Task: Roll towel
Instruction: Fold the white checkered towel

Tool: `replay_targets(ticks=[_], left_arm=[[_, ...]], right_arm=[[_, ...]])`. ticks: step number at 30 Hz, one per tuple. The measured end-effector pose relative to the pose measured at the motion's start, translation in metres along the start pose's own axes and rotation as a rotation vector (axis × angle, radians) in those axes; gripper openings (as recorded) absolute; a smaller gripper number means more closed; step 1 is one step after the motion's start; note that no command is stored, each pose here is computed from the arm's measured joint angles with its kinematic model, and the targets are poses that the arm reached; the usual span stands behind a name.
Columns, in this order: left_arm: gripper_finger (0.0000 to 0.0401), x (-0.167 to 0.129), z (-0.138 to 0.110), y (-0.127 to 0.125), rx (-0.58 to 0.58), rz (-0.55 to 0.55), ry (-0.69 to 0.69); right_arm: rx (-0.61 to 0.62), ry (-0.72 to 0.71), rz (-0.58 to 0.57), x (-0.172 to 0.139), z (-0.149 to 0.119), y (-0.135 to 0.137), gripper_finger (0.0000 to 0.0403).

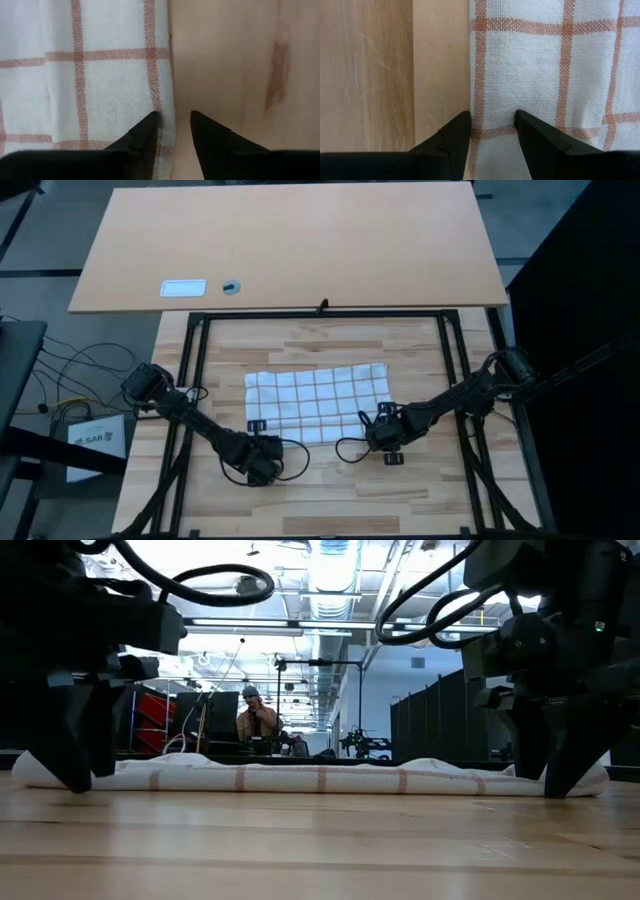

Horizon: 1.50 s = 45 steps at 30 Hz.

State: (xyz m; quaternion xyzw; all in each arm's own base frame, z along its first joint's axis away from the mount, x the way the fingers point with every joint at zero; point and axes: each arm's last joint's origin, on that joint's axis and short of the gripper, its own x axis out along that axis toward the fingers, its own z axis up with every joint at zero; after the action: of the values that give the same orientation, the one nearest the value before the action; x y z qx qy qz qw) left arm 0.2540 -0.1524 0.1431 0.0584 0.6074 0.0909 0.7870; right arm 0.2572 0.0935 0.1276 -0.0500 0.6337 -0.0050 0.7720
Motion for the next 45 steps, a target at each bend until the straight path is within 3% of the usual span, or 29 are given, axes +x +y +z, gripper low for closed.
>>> replay_targets(ticks=[10, 18, 25, 32, 38, 45], left_arm=[[0.0184, -0.002, 0.003, 0.003, -0.055, 0.014, 0.013], [0.0193, 0.008, -0.007, 0.007, -0.05, 0.054, 0.004], [0.0149, 0.009, -0.006, 0.008, -0.039, 0.065, -0.015], [0.0015, 0.017, -0.012, 0.011, -0.083, 0.086, -0.018], [0.0002, 0.017, -0.012, 0.011, -0.098, 0.076, -0.01], [0.0001, 0.008, -0.007, 0.009, -0.112, -0.013, 0.022]], right_arm=[[0.002, 0.001, 0.002, 0.0, 0.0, 0.0, 0.0148], [0.001, 0.003, 0.003, 0.0, 0.0, 0.0, 0.0148], [0.012, 0.007, 0.008, 0.001, 0.0, -0.003, 0.0147], [0.025, 0.016, 0.033, 0.001, 0.001, -0.006, 0.0111], [0.029, 0.024, 0.069, 0.001, 0.001, -0.005, 0.0013], [0.07, 0.046, 0.226, -0.008, -0.001, -0.002, 0.0002]])
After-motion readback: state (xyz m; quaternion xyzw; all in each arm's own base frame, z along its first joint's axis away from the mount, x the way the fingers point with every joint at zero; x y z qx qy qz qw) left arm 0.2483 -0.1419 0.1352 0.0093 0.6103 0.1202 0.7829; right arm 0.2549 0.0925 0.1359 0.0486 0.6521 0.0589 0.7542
